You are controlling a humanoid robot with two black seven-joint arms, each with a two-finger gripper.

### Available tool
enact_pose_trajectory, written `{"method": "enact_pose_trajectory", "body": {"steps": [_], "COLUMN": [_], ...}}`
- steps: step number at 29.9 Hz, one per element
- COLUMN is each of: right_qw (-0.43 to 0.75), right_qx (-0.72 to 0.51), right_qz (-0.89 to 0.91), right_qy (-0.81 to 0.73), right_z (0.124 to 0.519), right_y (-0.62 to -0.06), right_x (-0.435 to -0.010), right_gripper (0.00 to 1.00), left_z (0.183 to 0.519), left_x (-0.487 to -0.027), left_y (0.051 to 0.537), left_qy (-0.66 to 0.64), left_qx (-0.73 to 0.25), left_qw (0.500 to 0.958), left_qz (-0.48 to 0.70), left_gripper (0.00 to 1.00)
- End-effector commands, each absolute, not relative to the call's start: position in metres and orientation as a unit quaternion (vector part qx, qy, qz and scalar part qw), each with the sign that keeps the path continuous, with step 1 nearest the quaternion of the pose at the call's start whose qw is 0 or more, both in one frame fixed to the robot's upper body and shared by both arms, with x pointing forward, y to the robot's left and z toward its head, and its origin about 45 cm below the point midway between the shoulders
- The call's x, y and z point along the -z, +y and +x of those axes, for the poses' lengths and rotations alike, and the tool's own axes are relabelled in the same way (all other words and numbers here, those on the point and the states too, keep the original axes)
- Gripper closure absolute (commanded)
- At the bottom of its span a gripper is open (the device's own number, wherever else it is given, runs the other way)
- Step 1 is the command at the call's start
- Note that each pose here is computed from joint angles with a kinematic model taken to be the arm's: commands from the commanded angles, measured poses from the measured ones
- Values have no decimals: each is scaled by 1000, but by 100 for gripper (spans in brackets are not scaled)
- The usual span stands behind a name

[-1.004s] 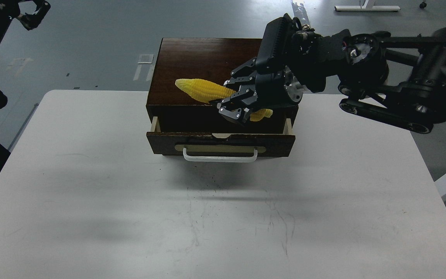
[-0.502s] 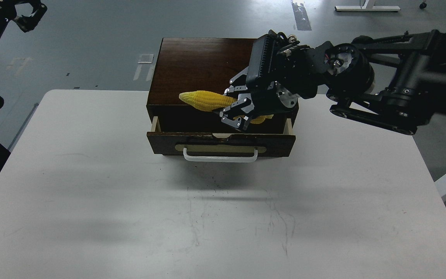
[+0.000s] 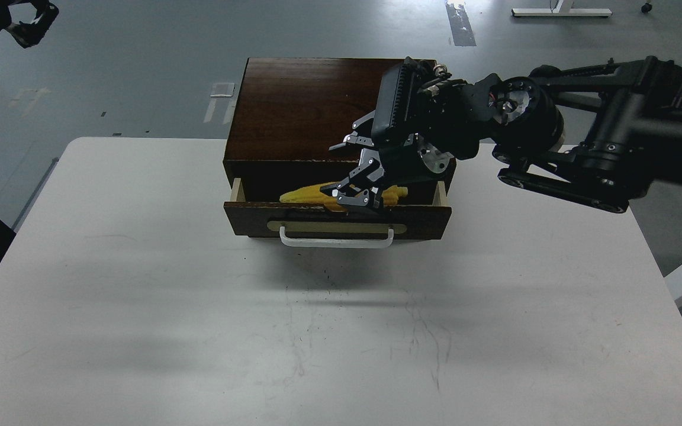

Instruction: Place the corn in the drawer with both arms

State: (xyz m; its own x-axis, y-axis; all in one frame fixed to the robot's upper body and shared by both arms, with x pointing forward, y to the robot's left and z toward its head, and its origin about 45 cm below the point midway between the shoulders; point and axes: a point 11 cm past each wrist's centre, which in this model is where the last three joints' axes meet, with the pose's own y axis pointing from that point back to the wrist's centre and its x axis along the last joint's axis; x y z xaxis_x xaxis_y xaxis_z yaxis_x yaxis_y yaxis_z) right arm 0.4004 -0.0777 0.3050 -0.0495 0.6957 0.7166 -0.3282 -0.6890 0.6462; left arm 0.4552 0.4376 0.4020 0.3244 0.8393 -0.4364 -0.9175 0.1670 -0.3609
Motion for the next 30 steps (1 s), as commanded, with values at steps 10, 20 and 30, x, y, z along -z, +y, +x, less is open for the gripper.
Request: {"method": "enact_pose_trajectory", "body": {"steps": [10, 20, 30], "right_qw": [349, 200, 53], "right_qx": [-679, -456, -222], "right_qz": [645, 809, 847], "right_qy": [29, -312, -479], "right_z": [434, 500, 520], "right_y": [-89, -149, -218], "right_x": [-347, -424, -407], "right_gripper": [1, 0, 0], "left_z": [452, 454, 466], "left_x": [-401, -392, -372], "left_y": [446, 450, 428], "left_qy": [65, 73, 98], "left_qx": [-586, -594, -585], "left_qw": [757, 750, 752], "left_qz": [-283, -282, -288], "left_gripper": [2, 2, 2]}}
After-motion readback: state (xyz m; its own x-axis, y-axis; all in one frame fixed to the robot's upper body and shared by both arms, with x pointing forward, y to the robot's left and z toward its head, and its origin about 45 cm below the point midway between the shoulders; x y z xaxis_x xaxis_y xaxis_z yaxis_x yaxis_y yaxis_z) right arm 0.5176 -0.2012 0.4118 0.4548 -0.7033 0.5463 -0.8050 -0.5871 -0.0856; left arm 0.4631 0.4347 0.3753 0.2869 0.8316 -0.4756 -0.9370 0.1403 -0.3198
